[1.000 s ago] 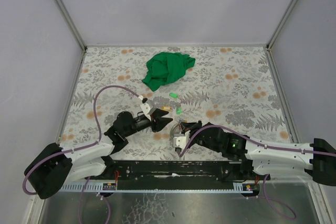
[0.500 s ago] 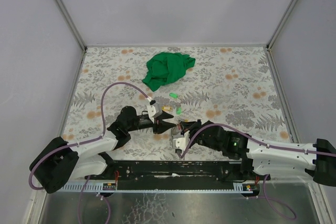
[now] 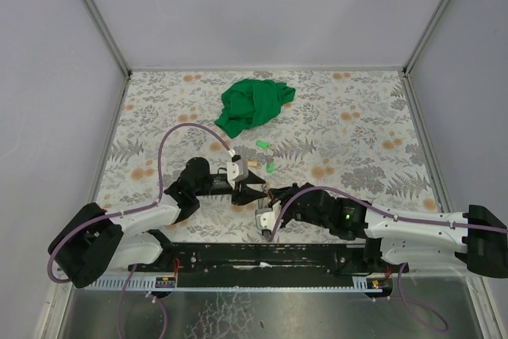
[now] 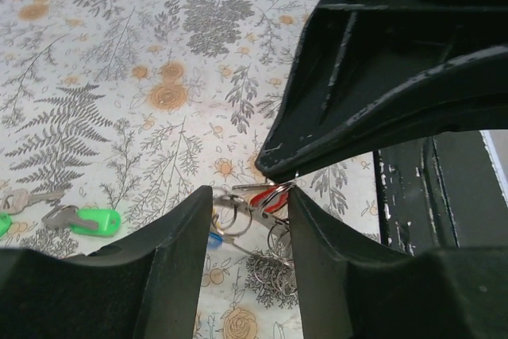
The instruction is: Put the keys on the keyring
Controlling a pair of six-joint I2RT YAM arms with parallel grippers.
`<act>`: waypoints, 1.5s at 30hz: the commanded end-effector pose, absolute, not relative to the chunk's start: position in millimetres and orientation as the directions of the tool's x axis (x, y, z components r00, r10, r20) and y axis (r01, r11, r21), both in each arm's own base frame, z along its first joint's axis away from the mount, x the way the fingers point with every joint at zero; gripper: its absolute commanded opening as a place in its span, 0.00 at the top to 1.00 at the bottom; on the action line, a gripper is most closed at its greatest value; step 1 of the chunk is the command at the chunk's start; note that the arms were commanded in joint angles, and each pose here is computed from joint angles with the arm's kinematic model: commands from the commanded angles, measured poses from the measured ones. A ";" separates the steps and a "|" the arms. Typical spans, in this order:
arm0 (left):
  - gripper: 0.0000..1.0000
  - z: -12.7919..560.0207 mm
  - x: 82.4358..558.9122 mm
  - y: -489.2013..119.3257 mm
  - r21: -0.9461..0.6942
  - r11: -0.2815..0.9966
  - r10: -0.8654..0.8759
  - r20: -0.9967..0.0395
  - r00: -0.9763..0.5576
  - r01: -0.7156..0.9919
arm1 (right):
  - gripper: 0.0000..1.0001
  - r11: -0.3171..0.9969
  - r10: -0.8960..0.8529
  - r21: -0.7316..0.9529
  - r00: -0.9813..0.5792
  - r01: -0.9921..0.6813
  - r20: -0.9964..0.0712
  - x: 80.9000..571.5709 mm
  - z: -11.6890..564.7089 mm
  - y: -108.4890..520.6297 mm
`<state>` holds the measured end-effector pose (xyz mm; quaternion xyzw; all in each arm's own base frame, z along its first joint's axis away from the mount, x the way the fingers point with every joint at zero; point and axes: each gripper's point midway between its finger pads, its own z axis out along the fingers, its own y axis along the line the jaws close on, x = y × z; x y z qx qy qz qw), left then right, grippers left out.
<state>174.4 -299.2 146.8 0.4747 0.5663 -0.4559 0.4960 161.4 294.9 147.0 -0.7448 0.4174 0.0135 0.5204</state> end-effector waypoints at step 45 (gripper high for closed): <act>1.00 168.9 184.6 -295.8 -0.082 0.222 0.021 -0.996 -0.089 0.972 | 1.00 -0.037 -0.625 -0.778 0.622 -0.627 -0.472 165.4 160.4 285.7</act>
